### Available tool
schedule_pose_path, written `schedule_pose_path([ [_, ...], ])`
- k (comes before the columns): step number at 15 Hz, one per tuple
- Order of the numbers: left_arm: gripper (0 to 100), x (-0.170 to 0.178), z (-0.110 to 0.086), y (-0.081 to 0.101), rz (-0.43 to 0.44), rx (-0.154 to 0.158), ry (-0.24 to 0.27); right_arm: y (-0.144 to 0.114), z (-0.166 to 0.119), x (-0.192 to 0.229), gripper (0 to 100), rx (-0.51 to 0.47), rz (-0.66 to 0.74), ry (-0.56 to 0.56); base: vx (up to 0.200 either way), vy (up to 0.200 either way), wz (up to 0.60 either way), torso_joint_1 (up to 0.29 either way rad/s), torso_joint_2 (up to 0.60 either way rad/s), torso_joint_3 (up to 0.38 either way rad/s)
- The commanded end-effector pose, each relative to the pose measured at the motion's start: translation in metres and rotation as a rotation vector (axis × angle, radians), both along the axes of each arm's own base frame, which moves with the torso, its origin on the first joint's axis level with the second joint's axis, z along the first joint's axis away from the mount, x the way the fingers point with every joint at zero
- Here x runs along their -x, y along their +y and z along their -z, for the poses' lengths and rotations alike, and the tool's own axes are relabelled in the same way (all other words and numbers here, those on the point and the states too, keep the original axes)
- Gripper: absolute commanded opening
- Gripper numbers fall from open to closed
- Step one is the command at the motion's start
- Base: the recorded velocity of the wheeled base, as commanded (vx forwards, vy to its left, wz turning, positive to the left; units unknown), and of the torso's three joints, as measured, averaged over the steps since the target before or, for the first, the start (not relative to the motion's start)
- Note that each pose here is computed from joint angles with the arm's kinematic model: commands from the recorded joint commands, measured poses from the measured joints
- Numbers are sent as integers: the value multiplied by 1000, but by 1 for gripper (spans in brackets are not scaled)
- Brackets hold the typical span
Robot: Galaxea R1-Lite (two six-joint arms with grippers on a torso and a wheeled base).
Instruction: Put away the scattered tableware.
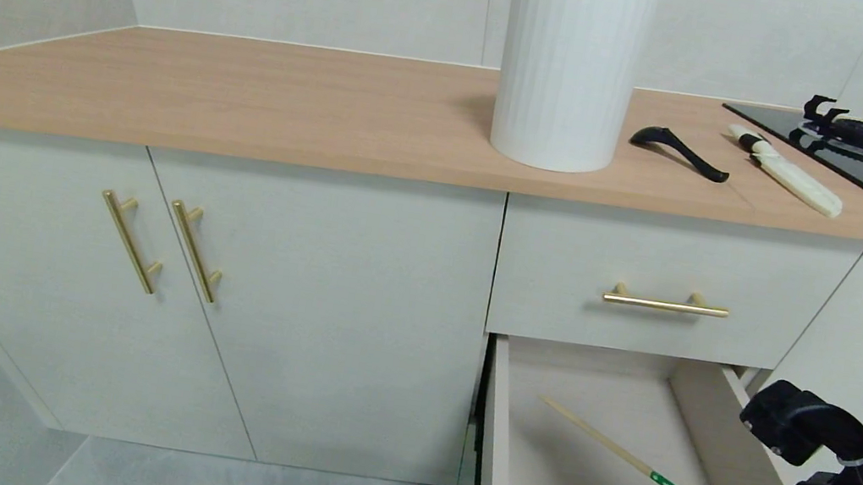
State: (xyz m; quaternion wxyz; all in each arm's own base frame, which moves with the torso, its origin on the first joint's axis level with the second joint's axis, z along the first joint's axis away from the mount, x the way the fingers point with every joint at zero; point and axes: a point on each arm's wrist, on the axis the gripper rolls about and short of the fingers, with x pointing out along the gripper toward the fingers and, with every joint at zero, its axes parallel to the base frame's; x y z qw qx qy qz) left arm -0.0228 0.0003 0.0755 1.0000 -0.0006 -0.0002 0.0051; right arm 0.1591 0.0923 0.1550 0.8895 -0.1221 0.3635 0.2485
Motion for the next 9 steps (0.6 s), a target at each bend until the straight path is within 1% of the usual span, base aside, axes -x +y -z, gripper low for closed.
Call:
schedule_pose_path([
  [1, 100, 0, 0, 0, -1, 2, 0, 1, 1, -1, 0, 3, -1, 5, 0, 0, 0, -12, 56, 41],
  [5, 100, 0, 0, 0, -1, 0, 0, 6, 6, -10, 0, -2, 2, 15, 0, 0, 0, 0, 0, 0],
  [7, 100, 0, 0, 0, -1, 2, 0, 12, 15, -20, 0, -3, 11, 26, 0, 0, 0, 0, 0, 0],
  [9, 100, 0, 0, 0, -1, 0, 0, 22, 32, -37, 0, -19, 55, 84, 0, 0, 0, 0, 0, 0],
])
